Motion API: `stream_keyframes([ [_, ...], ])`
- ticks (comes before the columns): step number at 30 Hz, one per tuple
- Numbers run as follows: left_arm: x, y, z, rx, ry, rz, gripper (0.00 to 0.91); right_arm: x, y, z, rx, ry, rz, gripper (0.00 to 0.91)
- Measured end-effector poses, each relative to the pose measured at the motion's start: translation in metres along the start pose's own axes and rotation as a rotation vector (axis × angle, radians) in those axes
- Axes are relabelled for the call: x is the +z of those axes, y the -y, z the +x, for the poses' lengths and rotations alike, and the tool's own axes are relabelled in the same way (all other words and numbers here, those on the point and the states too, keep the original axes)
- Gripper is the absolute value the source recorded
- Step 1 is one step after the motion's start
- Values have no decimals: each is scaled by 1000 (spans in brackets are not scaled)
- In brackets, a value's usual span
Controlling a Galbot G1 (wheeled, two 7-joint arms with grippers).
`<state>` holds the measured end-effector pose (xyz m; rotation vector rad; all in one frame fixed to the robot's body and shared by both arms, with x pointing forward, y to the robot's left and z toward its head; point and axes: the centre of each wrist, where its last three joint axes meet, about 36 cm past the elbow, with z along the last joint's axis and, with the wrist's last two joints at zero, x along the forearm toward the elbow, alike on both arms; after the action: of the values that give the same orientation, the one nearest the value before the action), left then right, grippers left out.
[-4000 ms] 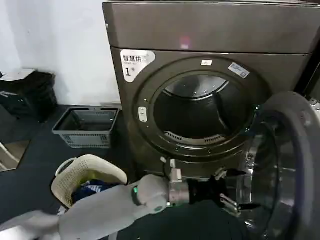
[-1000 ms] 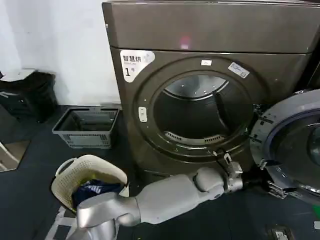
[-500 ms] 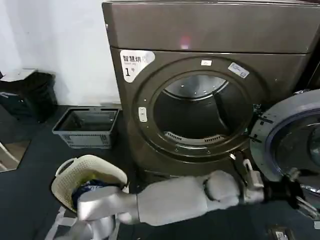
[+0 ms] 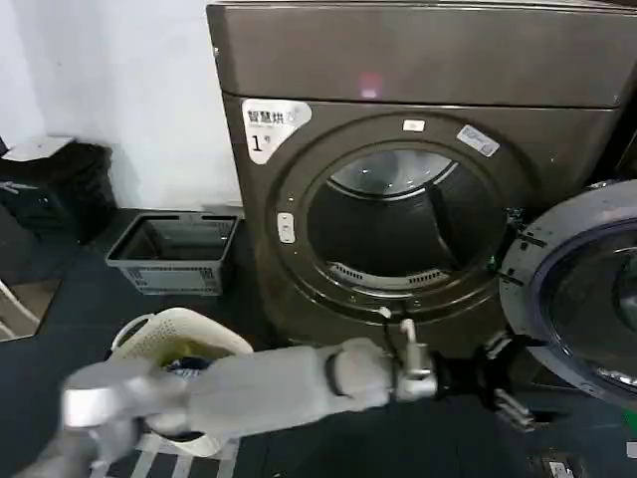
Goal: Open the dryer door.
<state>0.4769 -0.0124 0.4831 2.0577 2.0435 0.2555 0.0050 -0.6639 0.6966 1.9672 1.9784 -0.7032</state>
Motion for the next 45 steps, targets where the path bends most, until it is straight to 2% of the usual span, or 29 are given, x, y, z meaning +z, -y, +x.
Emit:
stream_keyframes([
  [7, -6, -5, 55, 8, -63, -78, 907, -1, 0, -1, -4, 5, -1, 907],
  [13, 1, -9, 101, -15, -110, -140, 907, -2, -4, 0, -12, 11, -6, 907],
  [22, 9, -10, 171, -44, -276, -198, 907, 1, -10, 2, -25, 4, -19, 907],
  [33, 1, -30, 237, -98, -418, -265, 907, 3, -24, 1, -46, 3, -43, 907],
  [45, 1, -33, 325, -135, -611, -263, 907, -8, -19, -4, -31, 25, -57, 907],
])
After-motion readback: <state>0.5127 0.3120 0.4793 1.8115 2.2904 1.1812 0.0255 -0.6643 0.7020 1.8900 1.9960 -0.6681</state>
